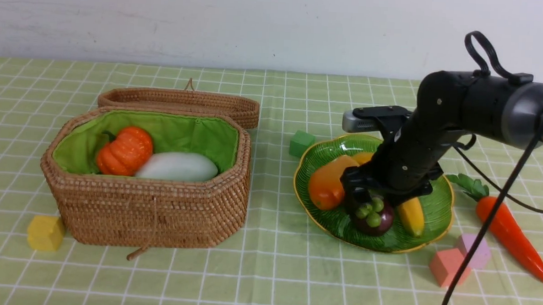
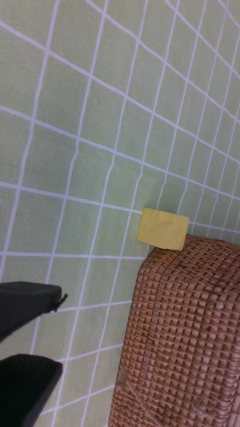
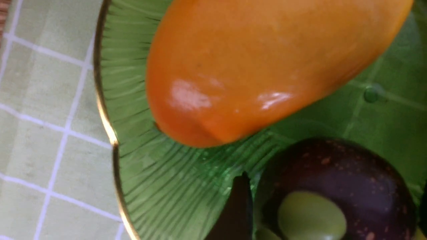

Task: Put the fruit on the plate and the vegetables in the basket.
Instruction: Use the right arm to grab a mangosteen and put it into the right plate, then use the right arm to grab a carrot and put it into the left basket

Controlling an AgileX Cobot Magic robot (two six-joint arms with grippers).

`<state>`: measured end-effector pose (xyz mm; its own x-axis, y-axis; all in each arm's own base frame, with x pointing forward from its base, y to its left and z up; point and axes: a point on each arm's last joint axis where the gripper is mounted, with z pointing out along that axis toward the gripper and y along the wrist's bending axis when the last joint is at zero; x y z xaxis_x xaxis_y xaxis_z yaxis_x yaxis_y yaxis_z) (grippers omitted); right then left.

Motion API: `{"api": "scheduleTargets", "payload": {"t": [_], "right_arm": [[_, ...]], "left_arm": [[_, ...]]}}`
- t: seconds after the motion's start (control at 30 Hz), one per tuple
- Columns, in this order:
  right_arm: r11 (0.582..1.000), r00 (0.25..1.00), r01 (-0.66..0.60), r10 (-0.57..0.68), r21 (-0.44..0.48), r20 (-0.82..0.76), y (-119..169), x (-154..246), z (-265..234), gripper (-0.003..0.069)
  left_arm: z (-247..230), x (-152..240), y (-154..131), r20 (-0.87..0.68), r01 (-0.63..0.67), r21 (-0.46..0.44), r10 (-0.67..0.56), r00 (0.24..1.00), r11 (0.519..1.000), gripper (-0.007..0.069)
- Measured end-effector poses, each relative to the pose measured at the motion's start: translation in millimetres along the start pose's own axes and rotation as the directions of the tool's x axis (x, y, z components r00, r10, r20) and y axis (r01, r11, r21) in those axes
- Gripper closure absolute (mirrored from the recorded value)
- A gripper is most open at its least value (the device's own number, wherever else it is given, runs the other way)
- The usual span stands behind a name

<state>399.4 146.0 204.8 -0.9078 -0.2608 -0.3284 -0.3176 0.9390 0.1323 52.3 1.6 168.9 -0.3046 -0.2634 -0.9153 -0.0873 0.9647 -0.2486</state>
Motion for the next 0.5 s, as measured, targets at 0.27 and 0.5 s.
{"api": "scheduleTargets", "payload": {"t": [0.27,0.5], "right_arm": [[0.982,0.990,0.041,-0.064,0.186,0.122,-12,-2,-69,-0.0003],[0.941,0.993,-0.072,0.037,0.332,0.110,-71,14,-119,0.0015]], "left_arm": [[0,0,0,0.000,0.000,0.000,0.000,1.000,1.000,0.0386],[0,0,0,0.000,0.000,0.000,0.000,1.000,1.000,0.0386]]}}
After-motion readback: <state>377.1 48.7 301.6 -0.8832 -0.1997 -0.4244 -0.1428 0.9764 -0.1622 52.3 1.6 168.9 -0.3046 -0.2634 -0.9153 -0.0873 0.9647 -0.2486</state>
